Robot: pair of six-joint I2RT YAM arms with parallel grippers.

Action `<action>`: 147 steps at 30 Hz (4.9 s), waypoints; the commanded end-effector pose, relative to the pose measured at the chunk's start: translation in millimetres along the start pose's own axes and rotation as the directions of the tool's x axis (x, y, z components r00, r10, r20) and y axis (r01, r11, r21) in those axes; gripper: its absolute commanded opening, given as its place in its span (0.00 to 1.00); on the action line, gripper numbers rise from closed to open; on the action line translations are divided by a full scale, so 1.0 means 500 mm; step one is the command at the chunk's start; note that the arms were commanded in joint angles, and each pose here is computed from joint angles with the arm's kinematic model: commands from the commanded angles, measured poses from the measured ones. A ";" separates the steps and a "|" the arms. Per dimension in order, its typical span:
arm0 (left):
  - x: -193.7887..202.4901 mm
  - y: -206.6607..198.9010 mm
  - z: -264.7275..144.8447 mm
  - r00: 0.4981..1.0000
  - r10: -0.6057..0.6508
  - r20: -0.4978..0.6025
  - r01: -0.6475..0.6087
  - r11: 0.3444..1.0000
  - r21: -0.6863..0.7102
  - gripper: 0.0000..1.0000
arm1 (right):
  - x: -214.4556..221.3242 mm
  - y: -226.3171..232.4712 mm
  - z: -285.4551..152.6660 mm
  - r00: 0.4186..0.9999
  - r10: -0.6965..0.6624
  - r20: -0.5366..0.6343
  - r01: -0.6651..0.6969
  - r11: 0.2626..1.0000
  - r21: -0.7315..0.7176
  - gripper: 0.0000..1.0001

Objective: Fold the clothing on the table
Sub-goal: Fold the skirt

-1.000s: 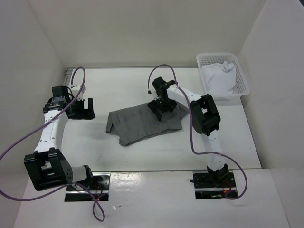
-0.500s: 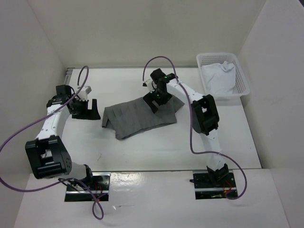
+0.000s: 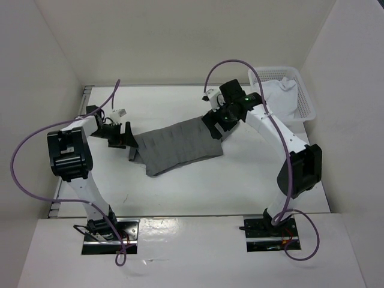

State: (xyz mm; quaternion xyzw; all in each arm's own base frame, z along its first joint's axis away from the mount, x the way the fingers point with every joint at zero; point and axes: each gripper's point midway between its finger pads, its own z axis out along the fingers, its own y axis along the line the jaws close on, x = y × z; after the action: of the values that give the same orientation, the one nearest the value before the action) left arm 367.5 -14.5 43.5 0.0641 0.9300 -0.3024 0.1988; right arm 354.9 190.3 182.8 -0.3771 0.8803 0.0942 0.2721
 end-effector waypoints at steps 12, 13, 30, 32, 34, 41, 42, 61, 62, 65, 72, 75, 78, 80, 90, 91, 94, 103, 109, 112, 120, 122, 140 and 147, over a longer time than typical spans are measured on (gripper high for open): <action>0.016 0.018 0.060 0.999 0.016 -0.044 -0.012 0.996 0.091 1.00 | 0.068 -0.076 -0.051 0.995 0.096 -0.005 -0.095 0.991 0.089 0.99; 0.024 0.012 0.066 0.998 0.017 -0.057 -0.011 0.995 0.097 1.00 | 0.068 -0.076 -0.051 0.995 0.096 -0.005 -0.095 0.991 0.089 0.99; 0.106 -0.003 0.106 0.978 -0.018 -0.208 0.035 0.997 0.075 0.00 | 0.086 -0.080 -0.021 0.994 0.107 -0.010 -0.106 0.989 0.102 0.99; 0.107 0.000 0.106 0.977 -0.018 -0.211 0.032 0.997 0.065 0.00 | 0.081 -0.103 -0.015 0.993 0.120 0.017 -0.121 0.982 0.142 0.99; 0.102 0.008 0.103 0.978 -0.007 -0.206 0.015 0.999 0.040 0.00 | 0.093 -0.146 0.000 0.986 0.166 0.033 -0.169 0.970 0.173 0.99; 0.104 0.012 0.091 0.976 0.011 -0.218 -0.008 1.000 0.015 0.00 | 0.054 -0.236 0.078 0.966 0.234 0.114 -0.231 0.972 -0.042 0.99; 0.100 0.010 0.087 0.977 0.017 -0.211 -0.014 1.000 0.014 0.00 | 0.036 -0.258 0.074 0.965 0.228 0.127 -0.224 0.974 -0.041 0.99; 0.103 0.004 0.080 0.977 0.034 -0.212 -0.031 0.999 0.019 0.00 | 0.017 -0.299 0.240 0.981 0.195 0.018 -0.190 0.969 -0.161 0.99; 0.103 0.004 0.080 0.977 0.034 -0.212 -0.031 0.999 0.019 0.00 | 0.011 -0.302 0.236 0.981 0.192 0.027 -0.185 0.970 -0.157 0.99; 0.106 0.003 0.078 0.975 0.038 -0.218 -0.034 0.999 0.023 0.00 | 0.035 -0.302 0.267 0.979 0.204 -0.013 -0.204 0.965 -0.163 0.99; 0.108 -0.002 0.077 0.975 0.032 -0.221 -0.026 0.999 0.033 0.00 | 0.057 -0.282 0.300 0.977 0.207 -0.059 -0.215 0.955 -0.203 0.99; 0.109 -0.007 0.081 0.973 0.040 -0.226 -0.032 0.999 0.037 0.00 | 0.063 -0.266 0.303 0.975 0.210 -0.069 -0.221 0.944 -0.245 0.99; 0.108 -0.010 0.081 0.974 0.049 -0.222 -0.039 0.998 0.047 0.00 | 0.076 -0.245 0.307 0.972 0.218 -0.092 -0.236 0.928 -0.290 0.99; 0.107 -0.013 0.082 0.975 0.049 -0.218 -0.038 0.998 0.055 0.00 | 0.082 -0.235 0.307 0.971 0.217 -0.100 -0.237 0.920 -0.311 0.99; 0.106 -0.017 0.077 0.975 0.049 -0.218 -0.038 0.998 0.055 0.00 | 0.115 -0.123 0.318 0.963 0.212 -0.167 -0.267 0.837 -0.478 0.99; 0.113 -0.017 0.077 0.973 0.043 -0.225 -0.031 0.998 0.057 0.00 | 0.117 -0.108 0.320 0.962 0.209 -0.174 -0.269 0.828 -0.493 0.99; 0.112 -0.020 0.078 0.974 0.043 -0.222 -0.030 0.997 0.065 0.00 | 0.119 -0.095 0.323 0.963 0.199 -0.183 -0.266 0.824 -0.501 0.99; 0.112 -0.019 0.078 0.974 0.052 -0.221 -0.038 0.997 0.067 0.00 | 0.114 -0.085 0.335 0.962 0.198 -0.189 -0.267 0.832 -0.487 0.75; 0.111 -0.022 0.078 0.975 0.052 -0.217 -0.037 0.997 0.075 0.00 | 0.125 -0.097 0.349 0.950 0.224 -0.220 -0.301 0.846 -0.439 0.09; 0.111 -0.022 0.078 0.975 0.052 -0.217 -0.037 0.997 0.075 0.00 | 0.124 -0.104 0.344 0.948 0.226 -0.224 -0.303 0.858 -0.415 0.00; 0.115 -0.029 0.080 0.972 0.054 -0.229 -0.037 0.996 0.080 0.00 | 0.076 -0.189 0.309 0.954 0.233 -0.191 -0.272 0.939 -0.212 0.00; 0.108 -0.034 0.078 0.974 0.045 -0.224 -0.026 0.996 0.086 0.00 | 0.057 -0.193 0.296 0.952 0.227 -0.206 -0.259 0.954 -0.147 0.00; -0.027 -0.161 0.098 0.988 0.095 -0.124 -0.074 0.984 0.161 0.00 | -0.150 -0.004 0.150 0.981 -0.109 -0.158 0.155 0.935 0.318 0.02; -0.002 -0.173 0.118 0.982 0.112 -0.153 -0.086 0.982 0.167 0.00 | -0.195 0.144 0.168 0.973 -0.211 -0.094 0.227 0.949 0.217 0.00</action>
State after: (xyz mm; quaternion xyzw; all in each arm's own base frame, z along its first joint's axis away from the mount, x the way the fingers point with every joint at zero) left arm 370.8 -108.8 42.5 0.1480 0.9179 -0.3437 0.1318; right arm 382.1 318.1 118.8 -0.4669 0.8524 -0.0743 0.2231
